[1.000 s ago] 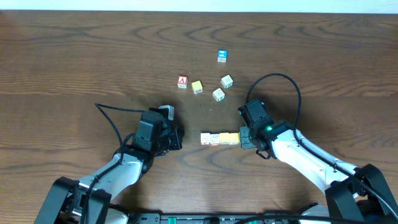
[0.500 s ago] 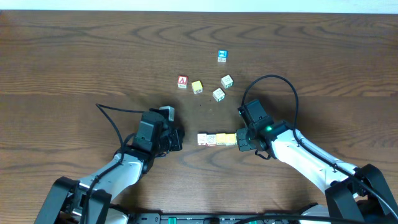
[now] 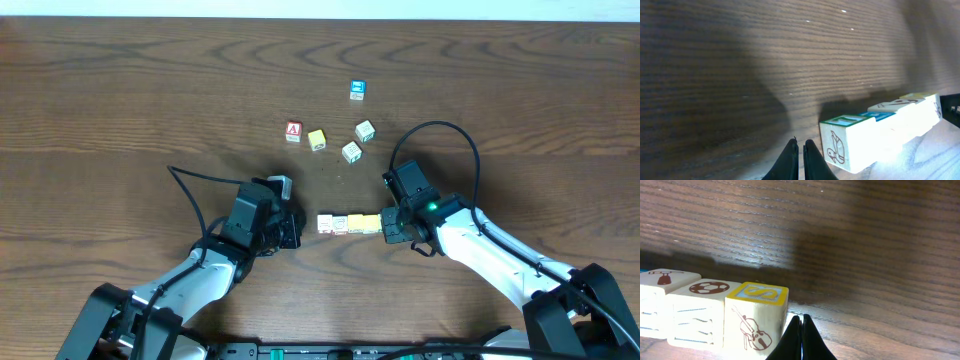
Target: Lift 5 blocks
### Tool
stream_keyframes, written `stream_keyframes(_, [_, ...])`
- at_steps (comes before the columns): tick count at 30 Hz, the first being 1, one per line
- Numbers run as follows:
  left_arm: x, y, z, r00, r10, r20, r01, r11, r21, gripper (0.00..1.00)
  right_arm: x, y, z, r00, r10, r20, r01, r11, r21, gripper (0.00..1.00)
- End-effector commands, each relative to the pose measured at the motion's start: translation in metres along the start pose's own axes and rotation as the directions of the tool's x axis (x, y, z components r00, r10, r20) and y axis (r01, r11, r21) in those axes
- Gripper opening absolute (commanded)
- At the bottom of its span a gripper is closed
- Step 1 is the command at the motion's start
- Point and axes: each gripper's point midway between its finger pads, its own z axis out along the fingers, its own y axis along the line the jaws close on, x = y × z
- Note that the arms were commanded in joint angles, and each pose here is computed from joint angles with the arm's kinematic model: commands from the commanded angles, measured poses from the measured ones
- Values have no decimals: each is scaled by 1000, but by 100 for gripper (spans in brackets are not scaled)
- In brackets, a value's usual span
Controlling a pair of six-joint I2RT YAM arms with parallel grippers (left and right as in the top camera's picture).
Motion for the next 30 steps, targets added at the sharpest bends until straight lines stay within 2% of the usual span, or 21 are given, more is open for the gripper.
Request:
stream_keyframes(1, [-5, -8, 1, 1000, 23, 2, -23, 999, 23, 8, -4, 1, -1, 1000, -4, 4, 4, 1000, -8, 1])
stream_keyframes(4, [-5, -8, 1, 1000, 22, 1, -22, 999, 24, 12, -3, 4, -1, 1000, -4, -3, 4, 1000, -30, 1])
stream_keyframes(7, [-5, -9, 1, 1000, 24, 4, -24, 999, 25, 7, -2, 10, -1, 1000, -5, -10, 4, 998, -63, 1])
stream_keyframes(23, [-1, -16, 1, 1000, 20, -23, -18, 997, 70, 7, -2, 18, -2, 1000, -4, -16, 2, 994, -108, 1])
stream_keyframes(30, [7, -10, 4, 999, 3, -54, 0, 999, 51, 7, 0, 10, -1, 995, 96, -28, -97, 993, -66, 1])
